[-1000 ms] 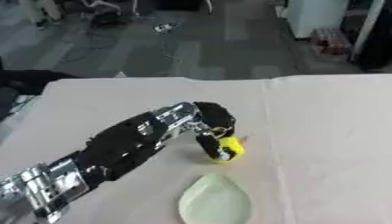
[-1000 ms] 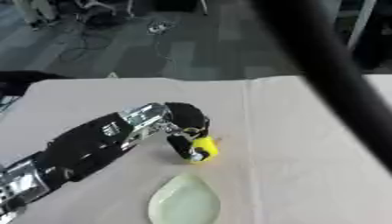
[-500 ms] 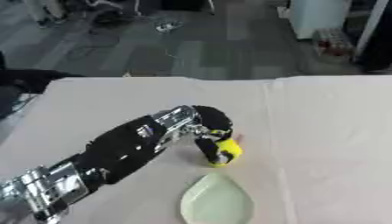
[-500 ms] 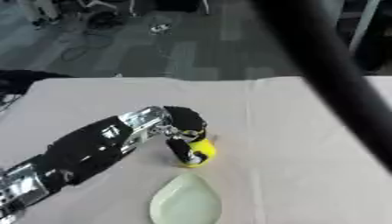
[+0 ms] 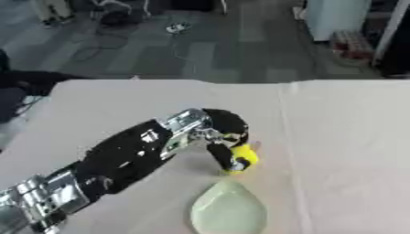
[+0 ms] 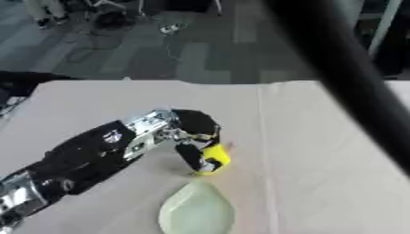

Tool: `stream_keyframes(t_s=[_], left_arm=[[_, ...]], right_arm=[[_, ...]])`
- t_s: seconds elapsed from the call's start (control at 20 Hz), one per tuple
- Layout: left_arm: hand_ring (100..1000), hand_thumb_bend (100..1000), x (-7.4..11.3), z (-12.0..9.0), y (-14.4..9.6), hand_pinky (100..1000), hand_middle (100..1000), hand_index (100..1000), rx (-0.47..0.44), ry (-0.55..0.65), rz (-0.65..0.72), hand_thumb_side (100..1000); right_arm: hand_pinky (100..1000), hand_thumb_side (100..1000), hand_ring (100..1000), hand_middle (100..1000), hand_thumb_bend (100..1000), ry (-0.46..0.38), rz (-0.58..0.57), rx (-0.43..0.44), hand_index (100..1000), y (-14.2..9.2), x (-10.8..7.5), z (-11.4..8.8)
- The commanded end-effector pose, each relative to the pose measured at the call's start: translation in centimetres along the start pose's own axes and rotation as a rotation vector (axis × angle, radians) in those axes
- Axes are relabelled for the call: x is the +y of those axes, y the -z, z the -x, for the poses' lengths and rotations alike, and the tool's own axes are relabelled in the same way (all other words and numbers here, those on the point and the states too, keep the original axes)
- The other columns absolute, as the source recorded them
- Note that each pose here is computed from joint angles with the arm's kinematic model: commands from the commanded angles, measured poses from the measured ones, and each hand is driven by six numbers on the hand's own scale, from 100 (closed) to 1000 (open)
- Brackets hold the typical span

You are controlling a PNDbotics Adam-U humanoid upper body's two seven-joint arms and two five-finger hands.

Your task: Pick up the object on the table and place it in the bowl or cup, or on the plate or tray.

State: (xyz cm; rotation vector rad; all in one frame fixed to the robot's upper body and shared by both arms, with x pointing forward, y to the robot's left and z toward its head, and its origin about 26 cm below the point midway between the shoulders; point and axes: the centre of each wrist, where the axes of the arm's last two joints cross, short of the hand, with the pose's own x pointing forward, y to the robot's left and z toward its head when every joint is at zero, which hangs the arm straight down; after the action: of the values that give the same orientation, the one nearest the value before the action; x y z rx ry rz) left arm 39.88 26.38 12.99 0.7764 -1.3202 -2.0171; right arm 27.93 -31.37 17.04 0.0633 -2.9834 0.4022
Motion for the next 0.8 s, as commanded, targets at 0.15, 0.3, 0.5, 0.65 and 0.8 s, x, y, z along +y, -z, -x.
stream_keyframes(t_s=[0.15,0.3,0.5,0.65,0.8], left_arm=[[100,100,2.6,0.4,-1.7,100,100,379,0.022,0.034,-0.055,757],[100,100,3.8,0.0,-2.4,100,100,377,0.017,0.057,-0.068,756],[100,100,5.8,-1.2,-3.6,100,100,374,-0.001,0.101,-0.074,754],[100,100,6.9,-2.5,-4.7,100,100,373,-0.032,0.127,-0.061,753],[100,100,7.7,-4.1,-5.7,100,100,373,-0.068,0.143,-0.039,749]], right_arm=[[194,857,383,419,100,-0.016,-0.017,-0.012,322,0.4,-0.3,-0.3],[194,862,383,419,100,-0.022,-0.019,-0.006,321,0.3,-0.4,-0.4],[194,856,383,419,100,-0.029,-0.021,0.002,323,0.0,-0.3,-0.4],[193,855,382,419,100,-0.033,-0.017,0.006,324,-0.1,-0.3,-0.5],[191,857,382,419,100,-0.036,-0.018,0.01,321,-0.2,-0.3,-0.5]])
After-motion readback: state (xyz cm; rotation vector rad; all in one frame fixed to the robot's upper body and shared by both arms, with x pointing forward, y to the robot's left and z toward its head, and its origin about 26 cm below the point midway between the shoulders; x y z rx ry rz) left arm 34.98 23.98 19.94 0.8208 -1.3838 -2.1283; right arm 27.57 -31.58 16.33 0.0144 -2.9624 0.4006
